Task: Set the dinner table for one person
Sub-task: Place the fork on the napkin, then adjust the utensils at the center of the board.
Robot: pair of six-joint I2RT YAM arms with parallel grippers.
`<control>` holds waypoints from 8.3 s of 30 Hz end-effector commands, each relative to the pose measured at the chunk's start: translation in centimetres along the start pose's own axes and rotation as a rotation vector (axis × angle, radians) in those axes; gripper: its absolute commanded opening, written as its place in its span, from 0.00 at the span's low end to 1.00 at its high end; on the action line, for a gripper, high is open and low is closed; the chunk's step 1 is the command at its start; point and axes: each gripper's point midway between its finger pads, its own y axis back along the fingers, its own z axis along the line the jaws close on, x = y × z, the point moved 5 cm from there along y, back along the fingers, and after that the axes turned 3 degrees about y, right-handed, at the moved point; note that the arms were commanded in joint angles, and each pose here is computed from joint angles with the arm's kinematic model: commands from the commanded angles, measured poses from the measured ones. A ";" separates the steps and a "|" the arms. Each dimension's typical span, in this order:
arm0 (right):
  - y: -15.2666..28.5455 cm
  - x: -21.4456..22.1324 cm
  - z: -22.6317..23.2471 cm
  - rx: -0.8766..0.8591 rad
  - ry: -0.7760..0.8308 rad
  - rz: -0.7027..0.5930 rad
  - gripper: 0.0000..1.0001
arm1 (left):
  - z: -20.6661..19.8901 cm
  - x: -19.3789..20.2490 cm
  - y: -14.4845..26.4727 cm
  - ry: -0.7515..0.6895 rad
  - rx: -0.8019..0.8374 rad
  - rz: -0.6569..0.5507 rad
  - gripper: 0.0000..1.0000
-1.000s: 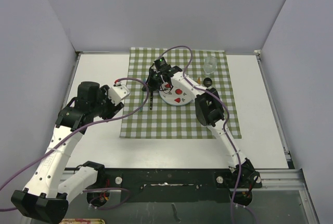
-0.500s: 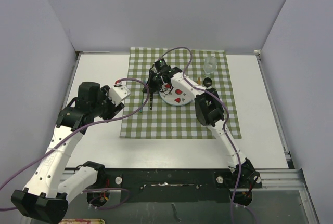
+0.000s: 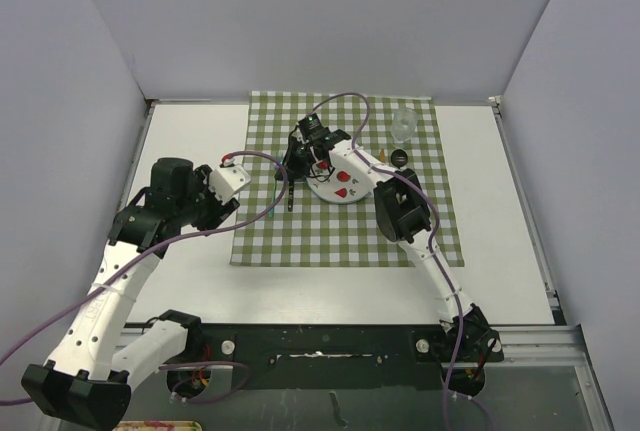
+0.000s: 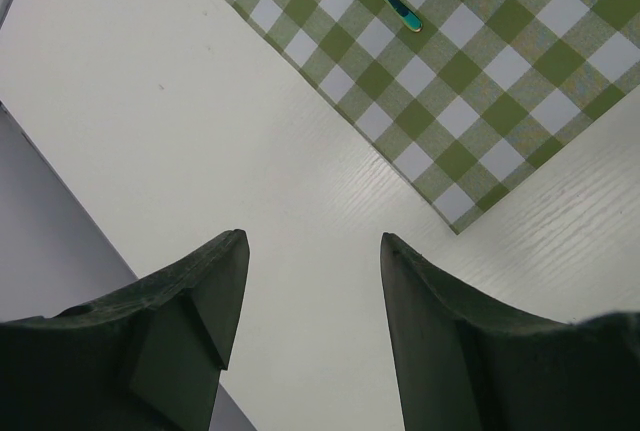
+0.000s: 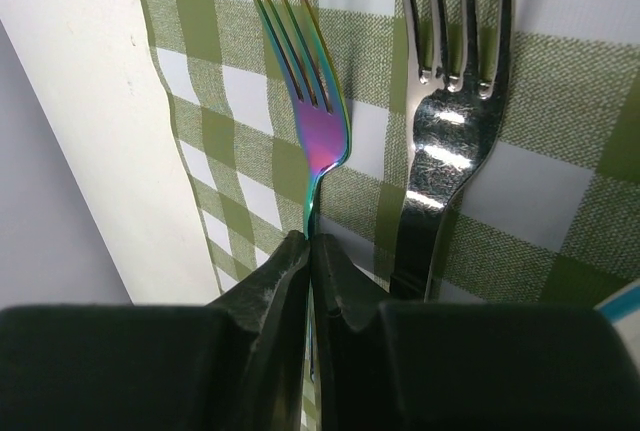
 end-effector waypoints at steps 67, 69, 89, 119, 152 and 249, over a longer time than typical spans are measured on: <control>40.8 -3.9 -7.0 0.320 0.865 -0.714 0.27 | -0.3 -5.0 -12.0 0.418 0.010 -0.296 0.63; 41.4 -3.3 -7.5 0.333 0.905 -0.716 0.27 | -0.1 -6.1 -12.7 0.453 0.029 -0.313 0.63; 46.7 0.1 -12.5 0.461 0.820 -0.792 0.28 | -1.2 -5.7 -21.5 0.480 -0.082 -0.212 0.52; 46.6 -0.1 -13.8 0.383 0.713 -0.784 0.27 | -1.6 -5.8 -26.1 0.527 -0.096 -0.121 0.41; 46.3 -0.5 -14.8 0.327 0.658 -0.764 0.26 | -0.9 -4.0 -28.5 0.556 -0.087 -0.066 0.38; 46.4 -0.2 -14.5 0.184 0.592 -0.753 0.26 | -0.5 -3.6 -30.3 0.637 -0.129 0.007 0.05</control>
